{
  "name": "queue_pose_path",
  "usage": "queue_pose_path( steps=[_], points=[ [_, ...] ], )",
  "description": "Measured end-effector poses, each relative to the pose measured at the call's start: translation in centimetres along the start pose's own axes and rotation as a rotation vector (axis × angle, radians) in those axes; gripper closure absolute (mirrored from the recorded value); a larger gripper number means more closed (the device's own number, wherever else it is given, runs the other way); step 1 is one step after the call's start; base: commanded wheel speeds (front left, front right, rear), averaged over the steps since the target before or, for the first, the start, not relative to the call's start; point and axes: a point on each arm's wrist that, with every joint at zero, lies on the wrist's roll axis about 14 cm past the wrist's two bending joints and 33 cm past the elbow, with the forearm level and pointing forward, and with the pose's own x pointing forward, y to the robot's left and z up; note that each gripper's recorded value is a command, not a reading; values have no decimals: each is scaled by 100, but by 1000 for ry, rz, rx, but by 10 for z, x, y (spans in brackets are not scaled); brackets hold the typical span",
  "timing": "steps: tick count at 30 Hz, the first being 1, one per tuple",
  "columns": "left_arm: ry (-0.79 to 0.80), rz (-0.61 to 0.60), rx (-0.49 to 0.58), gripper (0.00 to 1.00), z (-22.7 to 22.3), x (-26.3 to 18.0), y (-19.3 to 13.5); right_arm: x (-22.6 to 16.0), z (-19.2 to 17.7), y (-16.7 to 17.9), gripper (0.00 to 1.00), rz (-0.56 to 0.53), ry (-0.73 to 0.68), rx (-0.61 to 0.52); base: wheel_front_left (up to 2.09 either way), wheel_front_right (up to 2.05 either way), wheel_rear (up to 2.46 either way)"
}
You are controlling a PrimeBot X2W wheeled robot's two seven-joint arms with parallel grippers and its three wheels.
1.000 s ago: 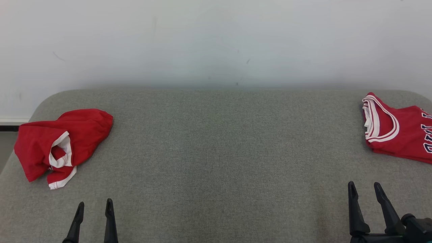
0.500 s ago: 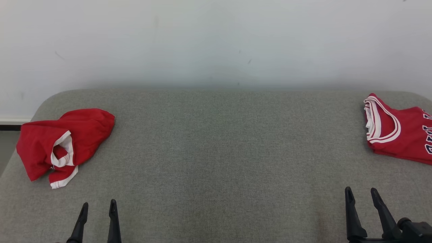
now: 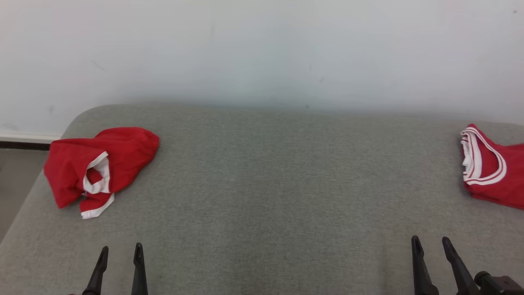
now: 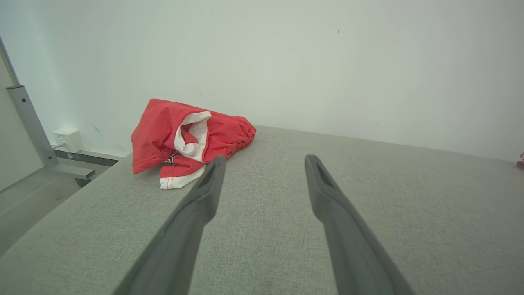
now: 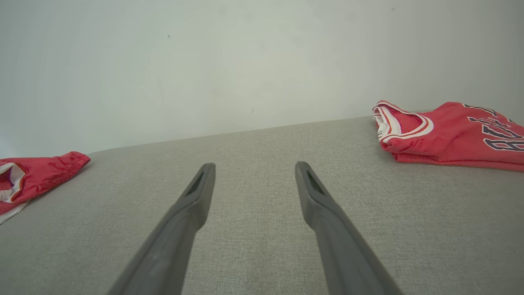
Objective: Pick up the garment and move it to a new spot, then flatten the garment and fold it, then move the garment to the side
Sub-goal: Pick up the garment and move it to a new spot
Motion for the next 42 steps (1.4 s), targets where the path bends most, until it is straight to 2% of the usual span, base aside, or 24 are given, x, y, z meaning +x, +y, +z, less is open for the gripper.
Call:
queue_pose_path(
  steps=[10,28,37,42],
  points=[
    [-14,135,27,0,7,-29,45,17,-20,47,0,136,52,31,0,0,0],
    [-47,504,57,0,24,-122,137,49,-44,156,0,454,128,40,0,0,0],
    [-48,529,60,0,25,-128,139,52,-48,157,0,455,134,42,0,0,0],
    [-99,521,31,0,39,-108,144,55,-44,144,0,420,118,37,0,0,0]
  ],
)
